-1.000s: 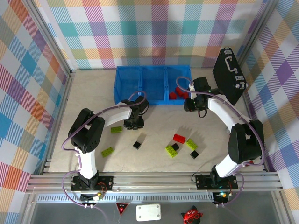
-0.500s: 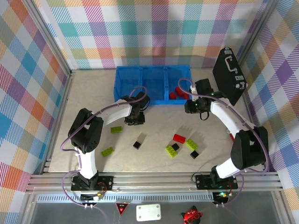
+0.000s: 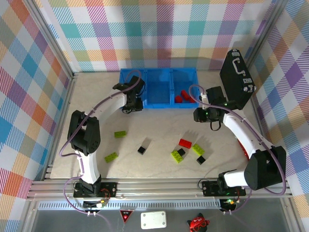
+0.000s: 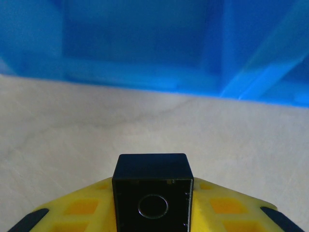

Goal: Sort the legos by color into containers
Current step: Place the lego in the container.

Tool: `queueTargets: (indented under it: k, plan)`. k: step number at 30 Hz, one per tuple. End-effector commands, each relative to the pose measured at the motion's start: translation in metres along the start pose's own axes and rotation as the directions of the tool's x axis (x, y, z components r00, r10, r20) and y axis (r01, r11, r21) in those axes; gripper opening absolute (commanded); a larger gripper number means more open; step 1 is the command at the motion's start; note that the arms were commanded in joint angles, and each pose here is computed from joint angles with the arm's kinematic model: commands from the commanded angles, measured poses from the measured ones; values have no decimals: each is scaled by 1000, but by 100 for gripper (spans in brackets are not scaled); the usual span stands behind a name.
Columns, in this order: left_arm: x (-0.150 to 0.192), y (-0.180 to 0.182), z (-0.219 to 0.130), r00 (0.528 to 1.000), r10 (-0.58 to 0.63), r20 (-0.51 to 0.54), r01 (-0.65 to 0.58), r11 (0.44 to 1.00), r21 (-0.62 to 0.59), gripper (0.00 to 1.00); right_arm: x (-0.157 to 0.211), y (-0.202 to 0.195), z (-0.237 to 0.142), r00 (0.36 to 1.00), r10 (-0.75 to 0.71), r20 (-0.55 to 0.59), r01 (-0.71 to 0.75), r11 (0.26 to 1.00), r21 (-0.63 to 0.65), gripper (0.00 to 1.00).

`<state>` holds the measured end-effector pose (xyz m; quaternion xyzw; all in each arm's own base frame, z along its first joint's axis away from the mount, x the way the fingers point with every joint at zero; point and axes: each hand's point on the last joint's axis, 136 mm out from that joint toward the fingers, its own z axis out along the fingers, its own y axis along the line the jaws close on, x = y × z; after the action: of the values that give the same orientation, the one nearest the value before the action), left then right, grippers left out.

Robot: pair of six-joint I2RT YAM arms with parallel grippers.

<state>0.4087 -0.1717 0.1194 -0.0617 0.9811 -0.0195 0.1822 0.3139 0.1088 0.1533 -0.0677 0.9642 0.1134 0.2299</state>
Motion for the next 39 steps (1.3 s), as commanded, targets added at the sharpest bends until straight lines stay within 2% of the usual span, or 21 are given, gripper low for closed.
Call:
queueTargets:
  k: [1, 11, 16, 29, 39]
  plan:
    - [-16, 4, -1, 999, 49, 6, -49, 999, -14, 35, 13, 3, -4, 999, 27, -29, -27, 999, -20, 37]
    - [-74, 5, 14, 994, 70, 80, -69, 997, -16, 35, 19, 4, -9, 999, 42, -33, -43, 999, -28, 37]
    - [-87, 11, 33, 997, 51, 60, -50, 998, -23, 34, 19, 5, -12, 999, 43, -29, -44, 999, -29, 37]
    - [-77, 16, 87, 998, 60, -28, -61, 997, -43, 36, 20, 10, -13, 998, 48, -33, -49, 998, -37, 37]
    - [-71, 15, 93, 997, 60, -56, -62, 998, -31, 42, 19, 16, -12, 998, 45, -33, -47, 998, -44, 37]
